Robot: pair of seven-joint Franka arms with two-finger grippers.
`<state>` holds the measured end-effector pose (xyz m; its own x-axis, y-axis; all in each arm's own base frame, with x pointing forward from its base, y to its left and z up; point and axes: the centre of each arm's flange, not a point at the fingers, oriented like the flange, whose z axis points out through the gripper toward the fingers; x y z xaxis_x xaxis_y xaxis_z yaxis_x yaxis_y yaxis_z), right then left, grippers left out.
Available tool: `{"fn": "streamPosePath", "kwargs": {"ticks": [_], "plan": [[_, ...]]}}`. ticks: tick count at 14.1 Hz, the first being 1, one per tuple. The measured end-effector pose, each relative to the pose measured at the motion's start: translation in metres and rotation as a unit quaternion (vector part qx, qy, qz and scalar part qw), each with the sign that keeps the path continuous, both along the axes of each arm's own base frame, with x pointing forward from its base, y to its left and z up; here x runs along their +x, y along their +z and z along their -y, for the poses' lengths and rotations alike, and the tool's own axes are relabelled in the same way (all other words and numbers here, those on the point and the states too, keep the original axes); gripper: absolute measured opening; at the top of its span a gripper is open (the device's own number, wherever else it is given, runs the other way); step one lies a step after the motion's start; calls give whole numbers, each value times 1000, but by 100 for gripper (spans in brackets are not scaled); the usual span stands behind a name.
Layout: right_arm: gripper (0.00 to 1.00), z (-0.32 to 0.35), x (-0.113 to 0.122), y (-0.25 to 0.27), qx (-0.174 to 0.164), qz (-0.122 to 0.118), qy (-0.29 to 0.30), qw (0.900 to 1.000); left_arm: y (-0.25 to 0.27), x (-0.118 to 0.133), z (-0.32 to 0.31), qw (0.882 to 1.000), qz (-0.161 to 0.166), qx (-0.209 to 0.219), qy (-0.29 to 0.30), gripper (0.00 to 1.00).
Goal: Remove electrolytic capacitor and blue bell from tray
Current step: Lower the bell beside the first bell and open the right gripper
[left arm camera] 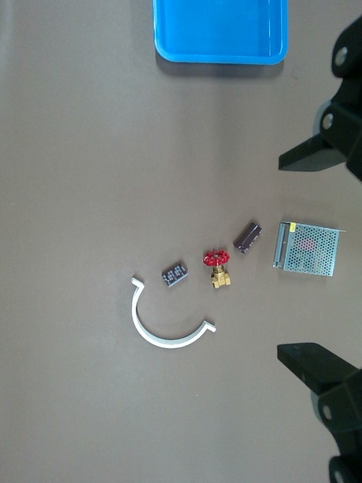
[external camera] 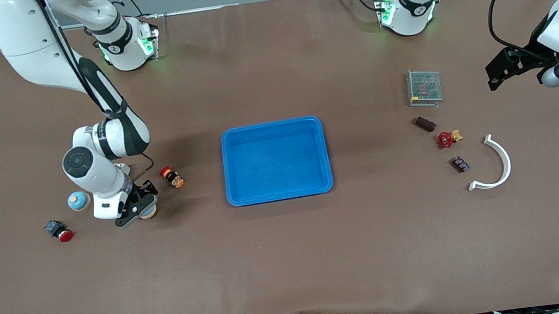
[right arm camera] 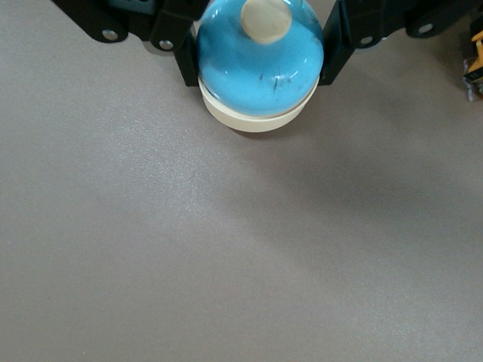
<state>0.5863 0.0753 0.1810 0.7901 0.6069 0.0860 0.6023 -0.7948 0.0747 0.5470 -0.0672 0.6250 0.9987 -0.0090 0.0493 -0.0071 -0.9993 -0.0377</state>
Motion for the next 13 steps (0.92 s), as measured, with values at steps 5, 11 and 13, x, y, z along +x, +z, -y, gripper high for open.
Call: {"fn": "streamPosePath", "kwargs": {"ticks": [5,11,13], "plan": [[96,0,1,1,0,4,0,1000,0,0,0,1000,0,0,0,100],[100,-3,8,18,2,-3,1,1000,0,0,0,1000,0,0,-1,100],[100,-7,15,47,2,-33,2,999,0,0,0,1000,0,0,-1,100]]}}
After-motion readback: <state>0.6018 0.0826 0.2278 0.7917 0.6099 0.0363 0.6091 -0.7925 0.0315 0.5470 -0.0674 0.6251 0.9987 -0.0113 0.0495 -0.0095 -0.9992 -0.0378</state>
